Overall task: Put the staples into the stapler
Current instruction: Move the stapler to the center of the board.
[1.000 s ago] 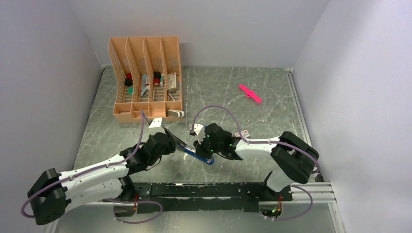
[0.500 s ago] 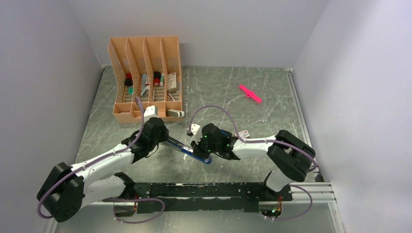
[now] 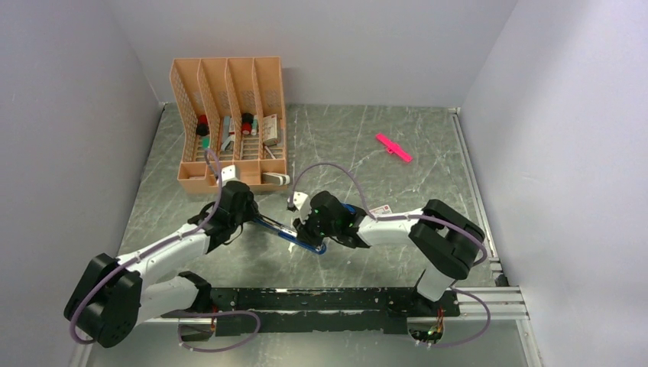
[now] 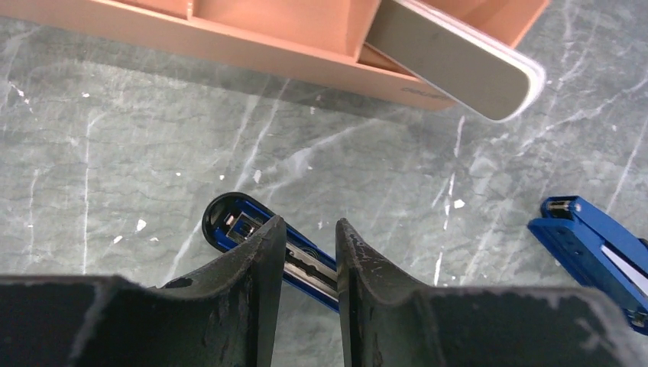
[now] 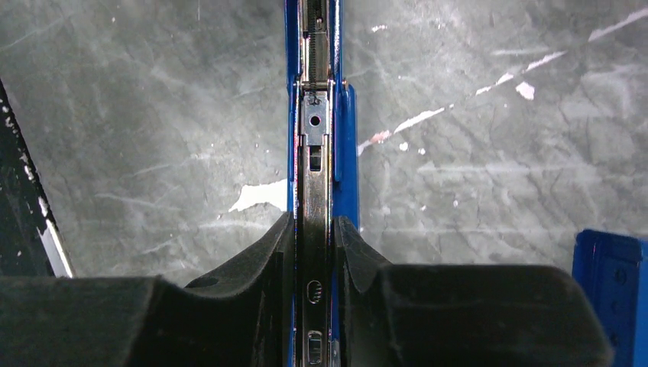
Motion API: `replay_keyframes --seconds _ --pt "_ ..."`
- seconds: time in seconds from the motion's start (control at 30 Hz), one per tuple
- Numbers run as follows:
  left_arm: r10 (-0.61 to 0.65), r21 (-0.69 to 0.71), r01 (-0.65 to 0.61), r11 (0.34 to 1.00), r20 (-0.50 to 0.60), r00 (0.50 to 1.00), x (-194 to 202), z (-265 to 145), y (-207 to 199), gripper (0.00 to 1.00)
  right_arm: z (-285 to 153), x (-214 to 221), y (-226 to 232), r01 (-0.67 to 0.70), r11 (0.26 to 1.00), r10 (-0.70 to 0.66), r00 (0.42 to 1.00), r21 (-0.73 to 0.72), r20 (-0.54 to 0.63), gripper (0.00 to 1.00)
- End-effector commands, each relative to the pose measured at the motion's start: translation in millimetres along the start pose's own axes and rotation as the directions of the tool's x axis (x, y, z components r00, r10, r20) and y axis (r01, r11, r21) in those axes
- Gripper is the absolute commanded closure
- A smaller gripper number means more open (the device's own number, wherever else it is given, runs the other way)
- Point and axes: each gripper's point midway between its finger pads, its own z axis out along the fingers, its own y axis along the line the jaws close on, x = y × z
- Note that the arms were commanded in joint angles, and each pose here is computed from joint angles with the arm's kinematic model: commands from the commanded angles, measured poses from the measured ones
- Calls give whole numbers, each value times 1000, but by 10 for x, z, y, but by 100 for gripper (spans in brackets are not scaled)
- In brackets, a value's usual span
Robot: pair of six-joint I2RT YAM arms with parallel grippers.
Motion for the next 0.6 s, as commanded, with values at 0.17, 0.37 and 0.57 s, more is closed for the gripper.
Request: replay_keyframes --seconds 0.17,0.37,0.57 --pt "-19 9 20 1000 -75 997 181 164 146 65 143 34 -50 24 1000 -23 999 14 -46 94" --pt "-34 26 35 999 -32 999 -56 62 101 62 259 1 -123 34 999 -32 999 37 -41 95" --pt "-30 7 30 1000 108 994 -624 -272 48 50 413 -116 -210 45 997 -43 999 59 -31 95"
